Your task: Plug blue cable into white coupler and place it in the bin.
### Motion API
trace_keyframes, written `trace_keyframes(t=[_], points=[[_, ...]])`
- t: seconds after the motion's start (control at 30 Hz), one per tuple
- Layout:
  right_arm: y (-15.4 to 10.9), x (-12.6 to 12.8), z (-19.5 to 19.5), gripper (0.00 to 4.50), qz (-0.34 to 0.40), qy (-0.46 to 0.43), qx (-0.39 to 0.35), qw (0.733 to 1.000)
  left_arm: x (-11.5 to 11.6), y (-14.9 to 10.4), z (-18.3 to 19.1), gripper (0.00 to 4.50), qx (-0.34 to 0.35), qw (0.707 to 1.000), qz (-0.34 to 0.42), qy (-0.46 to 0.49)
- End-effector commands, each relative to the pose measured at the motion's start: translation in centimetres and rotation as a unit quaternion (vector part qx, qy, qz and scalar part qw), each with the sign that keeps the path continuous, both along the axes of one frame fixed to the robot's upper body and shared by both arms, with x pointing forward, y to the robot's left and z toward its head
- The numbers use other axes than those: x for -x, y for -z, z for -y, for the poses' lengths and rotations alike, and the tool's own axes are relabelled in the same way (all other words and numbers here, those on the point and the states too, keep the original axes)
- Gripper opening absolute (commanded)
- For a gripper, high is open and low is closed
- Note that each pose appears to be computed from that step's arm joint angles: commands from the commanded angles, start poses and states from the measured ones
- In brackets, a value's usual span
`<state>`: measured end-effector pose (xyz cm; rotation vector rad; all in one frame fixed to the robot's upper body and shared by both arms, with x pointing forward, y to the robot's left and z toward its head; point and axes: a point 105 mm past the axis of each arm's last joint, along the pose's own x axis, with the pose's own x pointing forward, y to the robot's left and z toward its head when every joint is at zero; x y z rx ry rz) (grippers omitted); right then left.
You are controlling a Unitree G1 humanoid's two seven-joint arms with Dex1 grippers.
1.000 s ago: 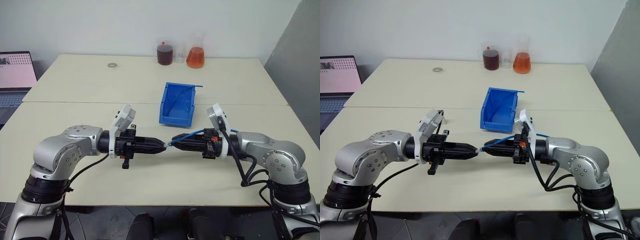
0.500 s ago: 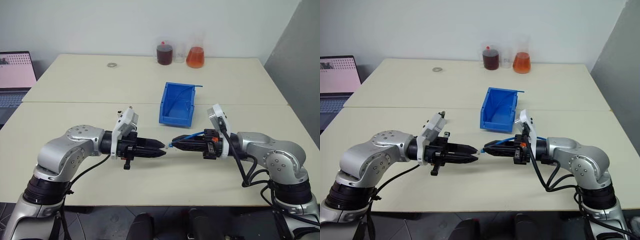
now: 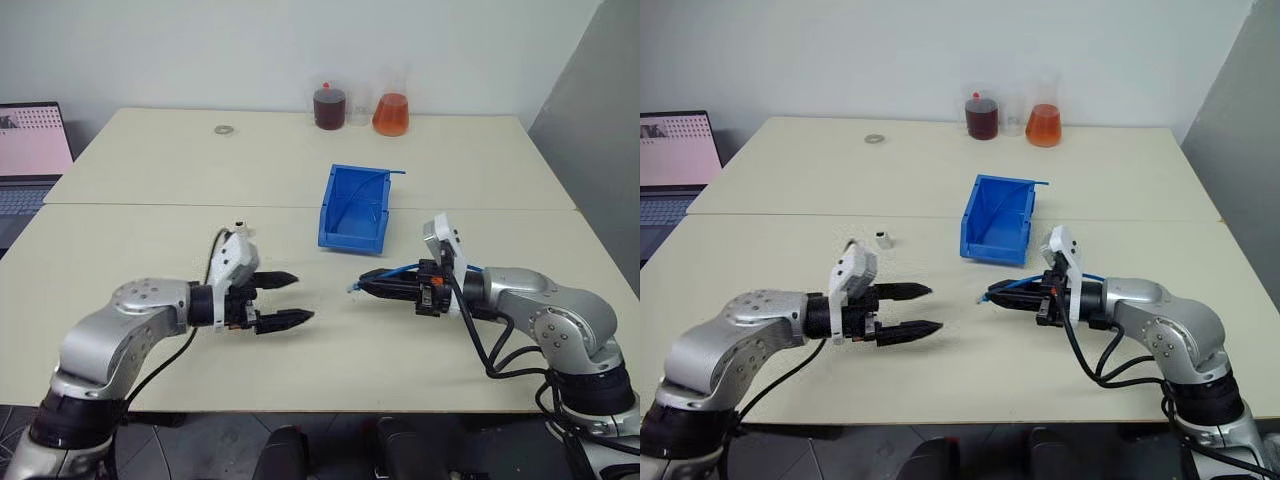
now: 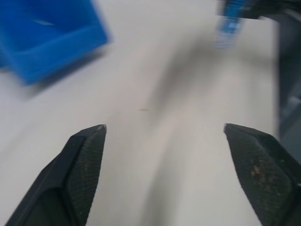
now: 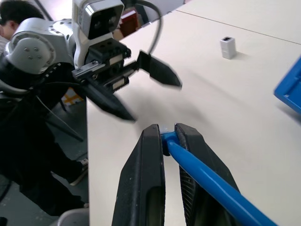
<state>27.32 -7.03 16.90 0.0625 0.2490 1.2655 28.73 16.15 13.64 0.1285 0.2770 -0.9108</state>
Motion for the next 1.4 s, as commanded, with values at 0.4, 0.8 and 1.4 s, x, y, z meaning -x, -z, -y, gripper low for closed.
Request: trace_keyframes(t=[0.4, 0.8, 1.4], points=[[-0.8, -0.6, 0.0, 0.12, 0.028, 0.011, -0.019, 0.999, -7.9, 1.4, -8.9, 4.5, -0.083, 0.9, 0.046, -0.426], [-1.2, -0.2, -0.2, 0.11, 0.035, 0.005, -0.018, 0.999, -11.1, 2.2, -6.5, 4.5, -0.093, 0.908, 0.0, -0.408], [-1.2, -0.1, -0.1, 0.11, 0.037, 0.008, -0.015, 0.999, -13.6, 2.5, -5.7, 4.5, -0.072, 0.9, -0.013, -0.429]])
